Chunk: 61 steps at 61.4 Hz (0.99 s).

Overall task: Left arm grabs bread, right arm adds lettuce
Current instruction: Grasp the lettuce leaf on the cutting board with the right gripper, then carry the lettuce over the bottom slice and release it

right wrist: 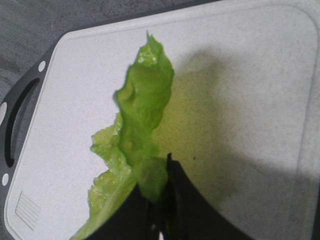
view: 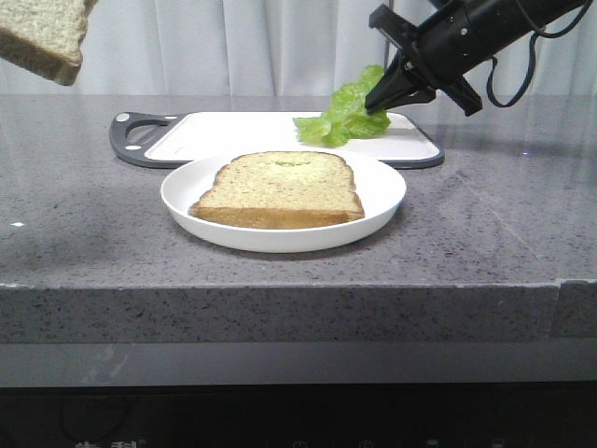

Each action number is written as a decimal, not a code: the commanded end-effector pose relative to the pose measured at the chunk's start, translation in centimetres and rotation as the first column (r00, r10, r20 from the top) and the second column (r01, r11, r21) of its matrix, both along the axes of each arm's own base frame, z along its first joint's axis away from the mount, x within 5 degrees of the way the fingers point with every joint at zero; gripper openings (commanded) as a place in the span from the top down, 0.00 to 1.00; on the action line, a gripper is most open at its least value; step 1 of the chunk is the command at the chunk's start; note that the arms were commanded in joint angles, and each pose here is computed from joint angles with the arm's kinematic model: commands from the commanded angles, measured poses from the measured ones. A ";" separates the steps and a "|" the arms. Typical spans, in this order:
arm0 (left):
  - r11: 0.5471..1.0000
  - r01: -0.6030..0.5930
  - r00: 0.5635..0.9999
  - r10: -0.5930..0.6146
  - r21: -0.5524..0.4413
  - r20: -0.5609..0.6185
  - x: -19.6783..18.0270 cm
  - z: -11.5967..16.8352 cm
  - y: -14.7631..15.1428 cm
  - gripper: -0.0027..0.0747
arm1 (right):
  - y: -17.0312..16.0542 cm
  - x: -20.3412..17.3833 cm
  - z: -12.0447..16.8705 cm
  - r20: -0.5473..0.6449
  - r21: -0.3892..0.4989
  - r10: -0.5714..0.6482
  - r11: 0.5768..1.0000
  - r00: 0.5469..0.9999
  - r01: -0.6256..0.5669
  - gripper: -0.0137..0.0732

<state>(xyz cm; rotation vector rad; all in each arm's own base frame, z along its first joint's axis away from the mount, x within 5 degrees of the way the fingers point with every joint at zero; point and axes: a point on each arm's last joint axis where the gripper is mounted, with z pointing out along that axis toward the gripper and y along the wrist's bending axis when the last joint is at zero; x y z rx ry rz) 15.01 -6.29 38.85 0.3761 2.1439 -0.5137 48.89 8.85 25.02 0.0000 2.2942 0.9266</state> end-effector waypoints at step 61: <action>0.998 -0.032 0.996 0.037 -0.058 0.087 0.0 1.6 0.1 0.99 | 2.0 -23.5 10.7 0.373 0.248 0.336 0.862 0.865 -0.442 0.94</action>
